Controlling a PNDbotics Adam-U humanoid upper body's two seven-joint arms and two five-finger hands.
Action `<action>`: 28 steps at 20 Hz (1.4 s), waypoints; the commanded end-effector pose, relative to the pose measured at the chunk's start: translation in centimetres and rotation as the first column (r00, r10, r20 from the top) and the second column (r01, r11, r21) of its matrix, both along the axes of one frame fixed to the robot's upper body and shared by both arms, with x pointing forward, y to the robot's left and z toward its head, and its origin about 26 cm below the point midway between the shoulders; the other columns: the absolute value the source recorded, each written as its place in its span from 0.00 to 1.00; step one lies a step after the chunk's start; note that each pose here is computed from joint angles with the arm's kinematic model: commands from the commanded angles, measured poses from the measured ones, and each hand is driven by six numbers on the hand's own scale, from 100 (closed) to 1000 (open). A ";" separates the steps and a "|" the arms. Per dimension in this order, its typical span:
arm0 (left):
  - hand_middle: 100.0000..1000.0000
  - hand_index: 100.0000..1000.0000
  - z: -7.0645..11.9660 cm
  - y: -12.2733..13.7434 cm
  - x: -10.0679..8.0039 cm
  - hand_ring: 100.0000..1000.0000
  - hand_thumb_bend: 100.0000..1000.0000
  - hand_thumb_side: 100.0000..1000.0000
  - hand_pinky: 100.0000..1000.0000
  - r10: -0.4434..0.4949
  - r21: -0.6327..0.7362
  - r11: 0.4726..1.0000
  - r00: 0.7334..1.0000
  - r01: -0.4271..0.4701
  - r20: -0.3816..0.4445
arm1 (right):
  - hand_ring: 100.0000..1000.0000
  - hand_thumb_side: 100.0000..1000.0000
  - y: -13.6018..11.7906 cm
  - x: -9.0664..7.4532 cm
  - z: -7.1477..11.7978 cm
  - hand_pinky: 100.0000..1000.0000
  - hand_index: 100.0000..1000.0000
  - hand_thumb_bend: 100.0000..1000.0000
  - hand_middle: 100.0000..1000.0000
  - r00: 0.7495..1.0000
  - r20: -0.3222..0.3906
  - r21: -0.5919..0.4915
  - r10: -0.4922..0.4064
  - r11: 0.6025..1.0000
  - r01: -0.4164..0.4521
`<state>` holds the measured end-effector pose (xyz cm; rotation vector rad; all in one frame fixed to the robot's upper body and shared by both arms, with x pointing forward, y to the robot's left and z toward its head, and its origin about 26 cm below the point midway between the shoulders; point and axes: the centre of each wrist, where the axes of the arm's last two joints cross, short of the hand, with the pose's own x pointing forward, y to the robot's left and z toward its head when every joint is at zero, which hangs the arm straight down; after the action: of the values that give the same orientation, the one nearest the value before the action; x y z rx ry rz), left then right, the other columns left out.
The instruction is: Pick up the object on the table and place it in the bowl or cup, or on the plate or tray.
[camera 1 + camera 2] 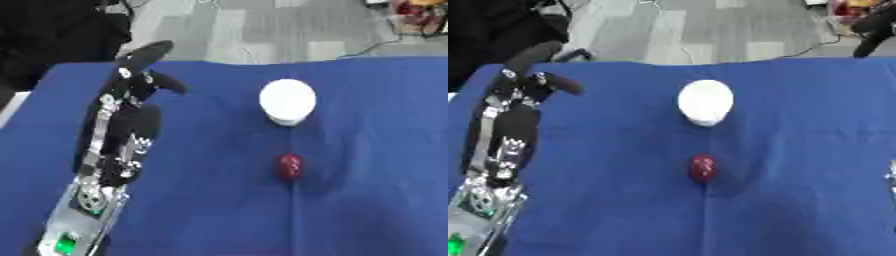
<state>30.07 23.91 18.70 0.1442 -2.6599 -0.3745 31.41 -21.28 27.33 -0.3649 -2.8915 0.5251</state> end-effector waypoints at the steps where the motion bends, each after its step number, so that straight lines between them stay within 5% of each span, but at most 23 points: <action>1: 0.81 0.86 0.8 0.2 -0.3 0.54 0.10 0.73 0.58 -0.007 0.014 1.000 1.000 0.007 0.029 | 0.48 1.00 -0.1 -0.3 0.6 0.29 0.74 0.00 0.69 1.000 0.026 -0.016 -0.005 1.000 0.005; 28: 0.81 0.86 0.7 0.3 -0.3 0.55 0.10 0.73 0.58 0.001 0.014 1.000 1.000 -0.002 0.026 | 0.49 1.00 -0.2 -0.1 0.9 0.30 0.76 0.06 0.71 0.998 0.006 -0.088 -0.060 0.994 0.060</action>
<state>30.07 23.92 18.69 0.1436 -2.6604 -0.3762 31.50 -21.30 27.48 -0.4328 -2.8400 0.6091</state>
